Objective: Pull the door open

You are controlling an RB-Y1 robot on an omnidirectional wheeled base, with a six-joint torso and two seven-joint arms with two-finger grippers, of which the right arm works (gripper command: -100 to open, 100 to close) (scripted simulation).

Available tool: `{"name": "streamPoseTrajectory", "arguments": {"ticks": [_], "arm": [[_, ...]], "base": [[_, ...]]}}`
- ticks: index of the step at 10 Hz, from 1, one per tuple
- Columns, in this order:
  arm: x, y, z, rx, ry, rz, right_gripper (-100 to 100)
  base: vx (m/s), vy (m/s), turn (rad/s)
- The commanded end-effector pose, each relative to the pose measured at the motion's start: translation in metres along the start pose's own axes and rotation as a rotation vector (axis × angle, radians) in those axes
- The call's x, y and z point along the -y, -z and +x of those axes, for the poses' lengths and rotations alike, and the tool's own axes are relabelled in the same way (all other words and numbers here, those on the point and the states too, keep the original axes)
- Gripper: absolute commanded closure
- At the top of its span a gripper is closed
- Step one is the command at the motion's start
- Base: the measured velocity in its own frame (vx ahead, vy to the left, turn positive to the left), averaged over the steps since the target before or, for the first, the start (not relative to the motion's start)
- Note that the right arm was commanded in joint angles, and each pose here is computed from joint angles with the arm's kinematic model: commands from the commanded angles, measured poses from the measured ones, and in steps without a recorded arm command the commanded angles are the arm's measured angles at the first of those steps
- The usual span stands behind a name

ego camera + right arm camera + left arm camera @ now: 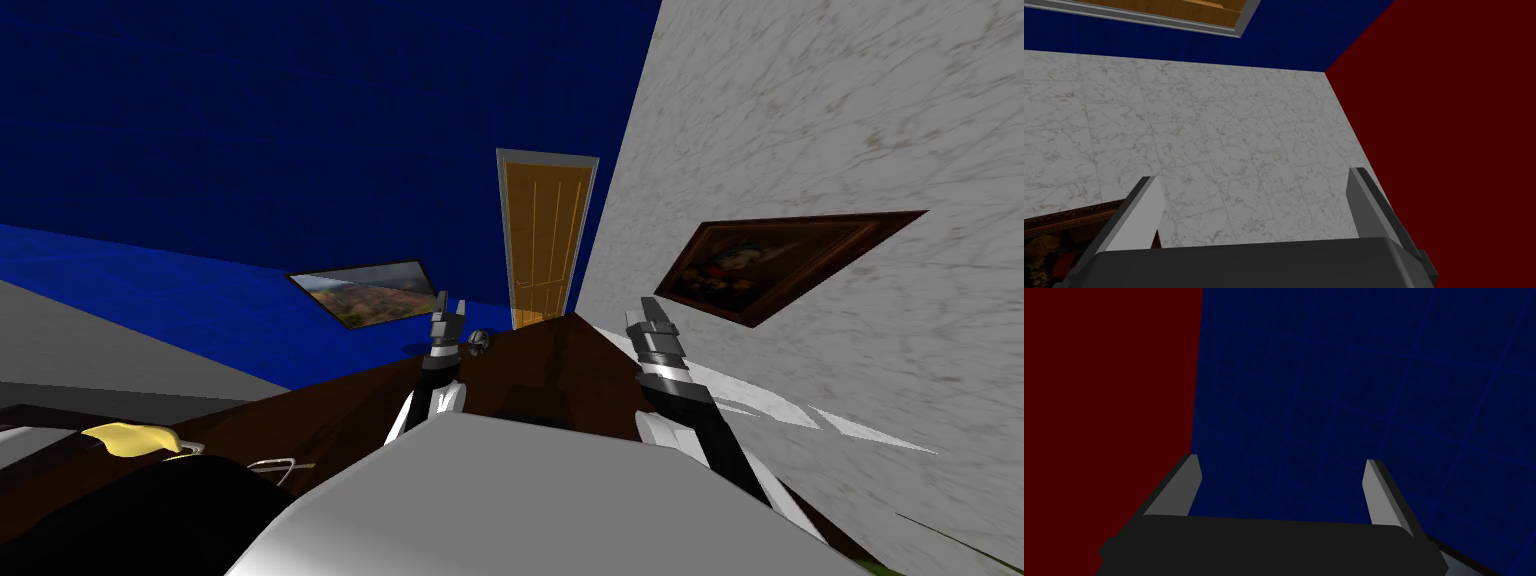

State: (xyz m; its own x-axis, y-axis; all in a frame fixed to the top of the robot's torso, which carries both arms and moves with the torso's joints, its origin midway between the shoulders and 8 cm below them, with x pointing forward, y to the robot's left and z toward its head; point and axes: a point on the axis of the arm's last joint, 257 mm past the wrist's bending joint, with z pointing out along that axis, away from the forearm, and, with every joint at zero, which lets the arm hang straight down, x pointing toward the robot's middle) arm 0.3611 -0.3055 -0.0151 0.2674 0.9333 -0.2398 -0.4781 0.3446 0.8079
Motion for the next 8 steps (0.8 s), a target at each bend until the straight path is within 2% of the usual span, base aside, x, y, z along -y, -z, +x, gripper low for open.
{"name": "streamPoseTrajectory", "arguments": {"ticks": [1, 8], "arm": [[0.009, 0.0004, 0.002, -0.005, -0.006, 0.009, -100], [0.051, 0.0032, 0.013, -0.024, -0.038, 0.056, -100]], "base": [[0.043, -0.001, 0.056], [0.085, 0.006, 0.079]]}}
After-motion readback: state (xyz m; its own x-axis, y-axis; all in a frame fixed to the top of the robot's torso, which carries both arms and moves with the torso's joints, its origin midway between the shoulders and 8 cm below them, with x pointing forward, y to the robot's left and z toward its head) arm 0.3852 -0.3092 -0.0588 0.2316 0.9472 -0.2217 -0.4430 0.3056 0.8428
